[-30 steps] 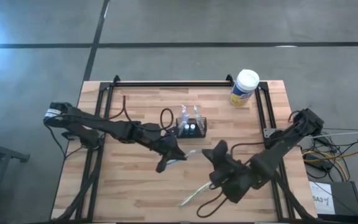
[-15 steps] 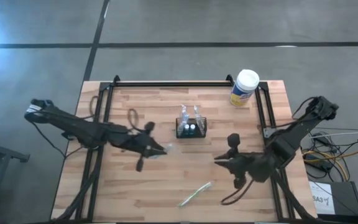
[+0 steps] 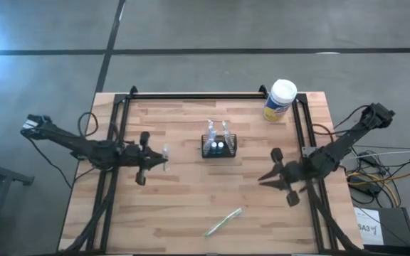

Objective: Pick & Place toothbrushing station
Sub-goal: Put the blue toothbrush into the black wire organizer

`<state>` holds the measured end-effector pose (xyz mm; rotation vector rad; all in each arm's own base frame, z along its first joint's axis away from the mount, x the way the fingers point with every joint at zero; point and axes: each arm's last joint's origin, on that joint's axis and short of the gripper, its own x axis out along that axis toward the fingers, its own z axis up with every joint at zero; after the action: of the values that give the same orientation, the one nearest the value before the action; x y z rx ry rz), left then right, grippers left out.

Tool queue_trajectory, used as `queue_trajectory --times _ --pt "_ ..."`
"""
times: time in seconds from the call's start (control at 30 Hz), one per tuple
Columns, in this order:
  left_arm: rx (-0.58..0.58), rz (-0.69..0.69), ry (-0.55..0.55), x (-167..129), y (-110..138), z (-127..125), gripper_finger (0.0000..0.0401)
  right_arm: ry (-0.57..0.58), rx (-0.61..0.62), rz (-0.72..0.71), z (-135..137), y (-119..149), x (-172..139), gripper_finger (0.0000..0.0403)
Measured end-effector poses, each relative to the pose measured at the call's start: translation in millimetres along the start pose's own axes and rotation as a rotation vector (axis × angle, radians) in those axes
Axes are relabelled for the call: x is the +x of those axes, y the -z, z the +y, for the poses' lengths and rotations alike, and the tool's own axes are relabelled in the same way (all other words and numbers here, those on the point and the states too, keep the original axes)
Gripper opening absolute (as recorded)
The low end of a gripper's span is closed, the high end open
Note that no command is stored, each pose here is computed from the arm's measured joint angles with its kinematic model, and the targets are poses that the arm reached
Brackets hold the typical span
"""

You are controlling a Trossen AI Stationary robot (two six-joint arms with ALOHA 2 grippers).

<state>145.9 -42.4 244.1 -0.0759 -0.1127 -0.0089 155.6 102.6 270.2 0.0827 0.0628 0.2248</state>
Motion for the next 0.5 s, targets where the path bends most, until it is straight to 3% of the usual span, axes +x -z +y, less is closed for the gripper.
queue_trajectory --times 0.27,0.5 --pt "0.119 -0.035 0.0 -14.9 6.5 5.5 0.0022 0.034 0.069 -0.09 -26.1 28.4 -36.1 0.0034" --pt "0.105 -0.089 -0.026 -27.2 7.3 11.9 0.0022 0.048 0.091 -0.16 -38.6 56.3 -52.2 0.0009"
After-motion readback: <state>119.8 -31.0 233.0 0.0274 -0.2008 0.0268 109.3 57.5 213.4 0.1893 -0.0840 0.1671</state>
